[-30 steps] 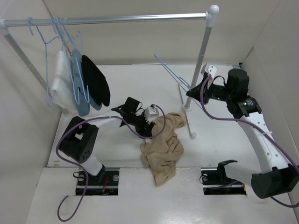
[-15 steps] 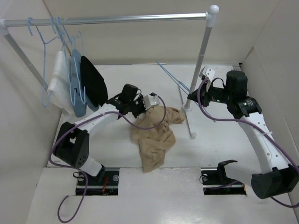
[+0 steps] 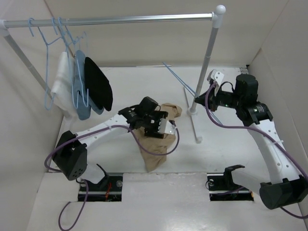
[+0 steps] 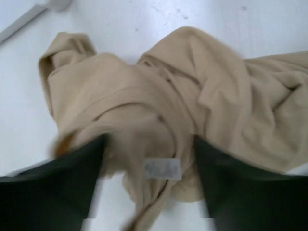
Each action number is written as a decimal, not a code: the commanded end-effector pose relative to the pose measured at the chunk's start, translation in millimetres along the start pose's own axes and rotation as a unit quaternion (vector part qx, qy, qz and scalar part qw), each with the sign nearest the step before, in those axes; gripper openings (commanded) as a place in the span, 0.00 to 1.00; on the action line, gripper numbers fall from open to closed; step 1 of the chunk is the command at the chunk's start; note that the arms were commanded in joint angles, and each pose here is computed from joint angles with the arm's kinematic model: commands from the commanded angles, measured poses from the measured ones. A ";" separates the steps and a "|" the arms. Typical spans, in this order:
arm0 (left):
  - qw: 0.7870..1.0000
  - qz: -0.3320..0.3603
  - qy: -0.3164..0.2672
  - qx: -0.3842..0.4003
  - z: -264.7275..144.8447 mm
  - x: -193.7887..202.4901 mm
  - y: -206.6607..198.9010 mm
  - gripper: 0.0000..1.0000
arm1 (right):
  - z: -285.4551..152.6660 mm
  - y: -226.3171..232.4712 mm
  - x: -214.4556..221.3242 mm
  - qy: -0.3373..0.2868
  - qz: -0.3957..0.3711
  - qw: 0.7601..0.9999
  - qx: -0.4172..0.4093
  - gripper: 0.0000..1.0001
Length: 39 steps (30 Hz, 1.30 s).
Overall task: Place the t-shirt on the hanger
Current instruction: Place tshirt on hanger
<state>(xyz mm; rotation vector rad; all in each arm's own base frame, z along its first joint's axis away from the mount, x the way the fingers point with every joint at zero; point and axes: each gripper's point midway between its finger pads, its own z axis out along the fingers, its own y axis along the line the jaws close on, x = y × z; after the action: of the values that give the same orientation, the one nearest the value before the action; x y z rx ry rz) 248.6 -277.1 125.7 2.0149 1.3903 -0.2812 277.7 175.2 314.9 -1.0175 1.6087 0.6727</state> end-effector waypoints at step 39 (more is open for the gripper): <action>0.934 -0.328 0.087 -0.113 -27.4 150.3 -9.4 0.66 | 47.0 26.6 24.3 0.060 -0.026 0.995 -0.074 0.00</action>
<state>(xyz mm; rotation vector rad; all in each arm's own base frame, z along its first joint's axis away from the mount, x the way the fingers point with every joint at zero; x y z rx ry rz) 311.7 -142.5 75.3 1.3004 2.0847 -0.1464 278.5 218.5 255.2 -1.1996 1.7293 0.7436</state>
